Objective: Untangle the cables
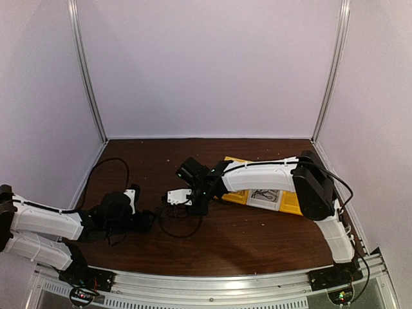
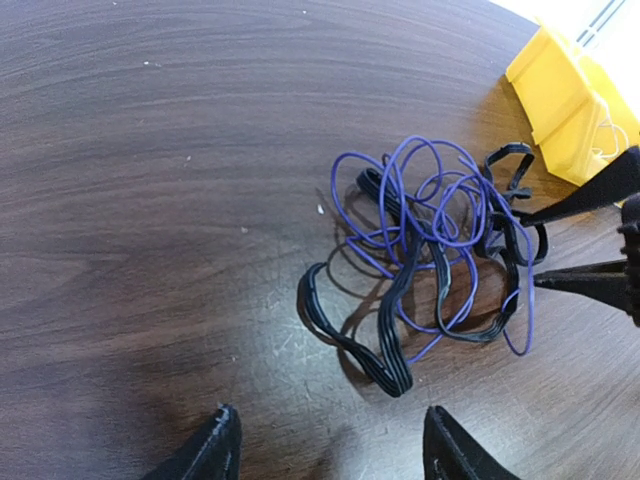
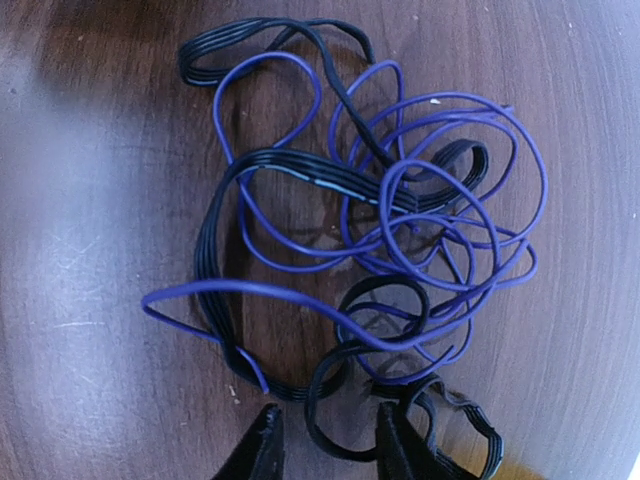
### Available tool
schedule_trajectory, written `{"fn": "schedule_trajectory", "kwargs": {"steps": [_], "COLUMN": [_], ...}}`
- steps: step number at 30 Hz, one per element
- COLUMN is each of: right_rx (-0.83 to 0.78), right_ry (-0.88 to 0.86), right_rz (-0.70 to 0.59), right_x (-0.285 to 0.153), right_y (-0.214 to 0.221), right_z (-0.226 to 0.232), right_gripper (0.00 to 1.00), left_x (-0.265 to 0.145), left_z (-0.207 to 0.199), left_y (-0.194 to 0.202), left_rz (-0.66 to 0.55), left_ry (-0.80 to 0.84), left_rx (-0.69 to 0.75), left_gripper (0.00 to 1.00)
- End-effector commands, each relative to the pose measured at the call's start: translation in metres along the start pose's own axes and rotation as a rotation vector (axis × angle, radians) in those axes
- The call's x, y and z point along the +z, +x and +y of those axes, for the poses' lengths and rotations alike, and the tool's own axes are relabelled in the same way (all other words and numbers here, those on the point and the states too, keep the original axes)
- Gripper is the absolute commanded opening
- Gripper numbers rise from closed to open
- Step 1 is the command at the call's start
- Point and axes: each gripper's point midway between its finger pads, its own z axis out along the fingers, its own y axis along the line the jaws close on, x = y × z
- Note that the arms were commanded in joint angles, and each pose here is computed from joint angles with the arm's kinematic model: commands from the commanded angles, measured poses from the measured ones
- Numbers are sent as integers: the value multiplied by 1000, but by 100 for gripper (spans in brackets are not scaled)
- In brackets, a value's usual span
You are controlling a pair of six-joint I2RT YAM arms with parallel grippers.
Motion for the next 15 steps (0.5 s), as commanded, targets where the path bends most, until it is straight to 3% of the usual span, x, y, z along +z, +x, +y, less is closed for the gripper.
{"fn": "schedule_trajectory", "kwargs": {"steps": [1, 7, 12, 15], "right_rx": [-13, -1, 49, 87], "right_ry": [28, 36, -40, -124], "right_rz": [-3, -30, -124, -230], "right_x": [1, -15, -60, -100], "right_y": [-7, -17, -44, -73], "right_z": [-4, -7, -1, 4], "right_gripper": [26, 0, 0, 0], "left_x": [-2, -2, -10, -34], "left_z": [4, 2, -15, -35], "left_y": [-4, -7, -19, -42], "left_rz": [-26, -30, -63, -175], "left_ry": [-10, -10, 76, 189], "left_rx": [-18, -12, 68, 101], "left_gripper": [63, 63, 61, 61]}}
